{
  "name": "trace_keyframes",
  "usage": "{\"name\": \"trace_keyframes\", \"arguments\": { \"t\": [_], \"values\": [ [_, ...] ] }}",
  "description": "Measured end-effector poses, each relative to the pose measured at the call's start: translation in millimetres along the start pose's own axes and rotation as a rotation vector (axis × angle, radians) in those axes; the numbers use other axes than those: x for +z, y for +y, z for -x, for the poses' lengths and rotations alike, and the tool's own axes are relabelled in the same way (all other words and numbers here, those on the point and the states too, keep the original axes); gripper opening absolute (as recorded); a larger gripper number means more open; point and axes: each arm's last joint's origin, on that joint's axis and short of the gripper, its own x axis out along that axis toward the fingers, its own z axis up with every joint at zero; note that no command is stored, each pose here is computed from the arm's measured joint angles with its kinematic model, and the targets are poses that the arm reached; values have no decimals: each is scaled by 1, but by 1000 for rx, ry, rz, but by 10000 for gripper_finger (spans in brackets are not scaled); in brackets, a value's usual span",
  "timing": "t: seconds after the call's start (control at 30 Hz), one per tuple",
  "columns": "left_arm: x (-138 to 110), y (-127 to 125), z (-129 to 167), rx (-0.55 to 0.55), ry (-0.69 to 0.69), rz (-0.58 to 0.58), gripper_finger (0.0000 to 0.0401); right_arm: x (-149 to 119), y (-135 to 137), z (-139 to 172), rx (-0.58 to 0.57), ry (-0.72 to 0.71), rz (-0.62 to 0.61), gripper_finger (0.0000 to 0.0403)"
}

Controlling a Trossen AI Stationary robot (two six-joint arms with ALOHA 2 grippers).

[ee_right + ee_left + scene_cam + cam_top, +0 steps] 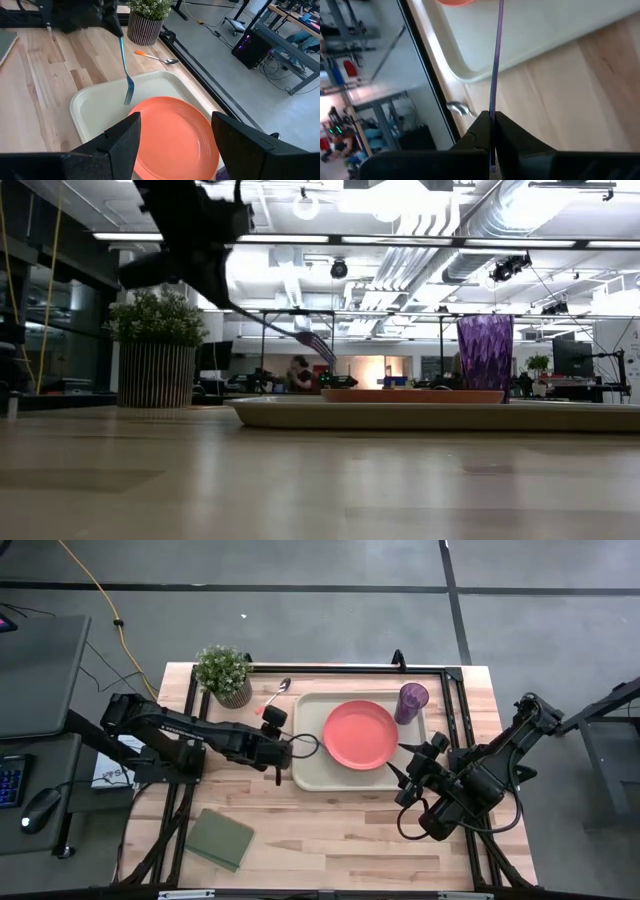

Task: Pick and place plate/cup/fork/spoon on tray
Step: Put the blue fork on the white serving tray to the left of the orange plate

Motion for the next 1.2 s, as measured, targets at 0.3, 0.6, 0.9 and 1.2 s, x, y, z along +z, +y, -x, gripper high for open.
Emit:
{"name": "trace_keyframes", "arguments": {
  "t": [0.3,0.6,0.9,1.2],
  "values": [
    [-16,33,42,-7,-224,488,0,0,0,0,1,7,13,236],
    [-24,11,29,-119,-650,888,0,-2,-1,0,3,25,18,236],
    [-19,-75,-26,-468,-437,1519,0,-2,-1,0,6,31,-13,236],
    [-5,-93,-36,-416,-497,1915,0,-2,-1,0,11,35,-58,236]
  ]
}}
